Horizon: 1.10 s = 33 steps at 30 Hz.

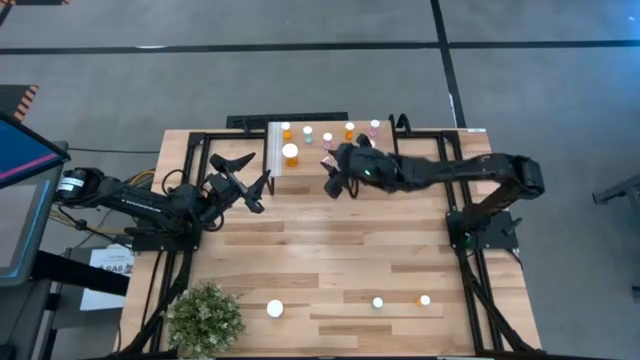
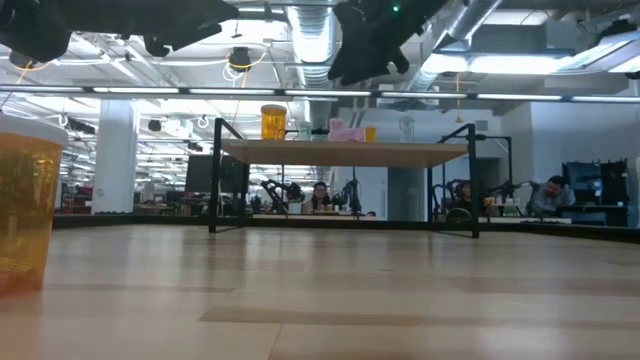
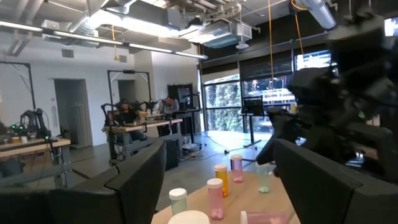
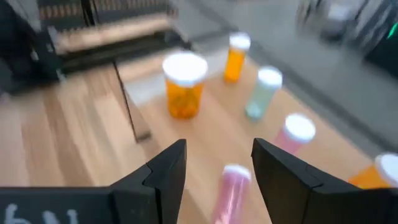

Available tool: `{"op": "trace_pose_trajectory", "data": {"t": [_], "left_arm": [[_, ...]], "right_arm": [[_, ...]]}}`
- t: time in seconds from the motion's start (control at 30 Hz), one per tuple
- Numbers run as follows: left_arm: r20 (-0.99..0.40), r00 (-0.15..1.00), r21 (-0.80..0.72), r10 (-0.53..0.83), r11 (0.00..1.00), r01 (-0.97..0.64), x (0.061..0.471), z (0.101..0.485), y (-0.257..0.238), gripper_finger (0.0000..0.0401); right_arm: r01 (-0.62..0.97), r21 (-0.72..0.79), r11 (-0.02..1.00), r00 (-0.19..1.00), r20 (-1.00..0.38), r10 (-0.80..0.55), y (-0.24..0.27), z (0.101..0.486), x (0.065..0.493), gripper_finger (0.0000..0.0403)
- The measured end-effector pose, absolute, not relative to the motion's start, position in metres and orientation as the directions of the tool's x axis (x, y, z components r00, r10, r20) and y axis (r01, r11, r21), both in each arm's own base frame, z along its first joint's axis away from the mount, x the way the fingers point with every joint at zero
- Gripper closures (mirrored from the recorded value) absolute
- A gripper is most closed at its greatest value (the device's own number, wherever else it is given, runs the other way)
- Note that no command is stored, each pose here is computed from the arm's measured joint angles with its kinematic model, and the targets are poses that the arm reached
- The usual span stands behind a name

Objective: Pick and place medicine bottles onto shelf by color
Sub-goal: Put the pink small pill bottle on the shelf

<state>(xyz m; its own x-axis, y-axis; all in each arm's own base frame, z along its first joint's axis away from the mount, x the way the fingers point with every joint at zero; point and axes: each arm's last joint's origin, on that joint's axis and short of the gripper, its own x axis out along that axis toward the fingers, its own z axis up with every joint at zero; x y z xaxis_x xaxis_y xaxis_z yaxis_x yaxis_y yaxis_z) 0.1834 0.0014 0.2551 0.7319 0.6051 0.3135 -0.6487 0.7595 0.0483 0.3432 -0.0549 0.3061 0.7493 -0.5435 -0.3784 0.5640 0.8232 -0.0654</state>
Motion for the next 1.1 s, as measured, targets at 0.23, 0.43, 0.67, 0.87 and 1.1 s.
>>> {"op": "trace_pose_trajectory", "data": {"t": [0.23, 0.43, 0.67, 0.87, 1.1], "left_arm": [[0.313, 0.731, 0.058, 0.606, 0.756, -0.652, 0.183, 0.255, 0.001, 0.0113], [0.31, 0.73, 0.064, 0.609, 0.753, -0.655, 0.183, 0.255, 0.002, 0.0113], [0.305, 0.733, 0.078, 0.607, 0.752, -0.655, 0.184, 0.254, 0.001, 0.0113], [0.3, 0.734, 0.104, 0.609, 0.744, -0.66, 0.184, 0.254, 0.001, 0.0113], [0.3, 0.735, 0.106, 0.609, 0.744, -0.66, 0.184, 0.254, 0.001, 0.0113]], "right_arm": [[0.531, 0.004, 0.847, 0.655, -0.636, -0.407, -0.077, 0.334, 0.355, 0.0199], [0.514, -0.016, 0.858, 0.579, -0.731, -0.361, -0.089, 0.334, 0.373, 0.0198], [0.502, -0.032, 0.864, 0.527, -0.781, -0.335, -0.11, 0.316, 0.386, 0.0198], [0.534, -0.006, 0.846, 0.492, -0.811, -0.316, -0.126, 0.306, 0.384, 0.0198], [0.546, 0.001, 0.838, 0.494, -0.808, -0.32, -0.131, 0.306, 0.382, 0.0198]]}}
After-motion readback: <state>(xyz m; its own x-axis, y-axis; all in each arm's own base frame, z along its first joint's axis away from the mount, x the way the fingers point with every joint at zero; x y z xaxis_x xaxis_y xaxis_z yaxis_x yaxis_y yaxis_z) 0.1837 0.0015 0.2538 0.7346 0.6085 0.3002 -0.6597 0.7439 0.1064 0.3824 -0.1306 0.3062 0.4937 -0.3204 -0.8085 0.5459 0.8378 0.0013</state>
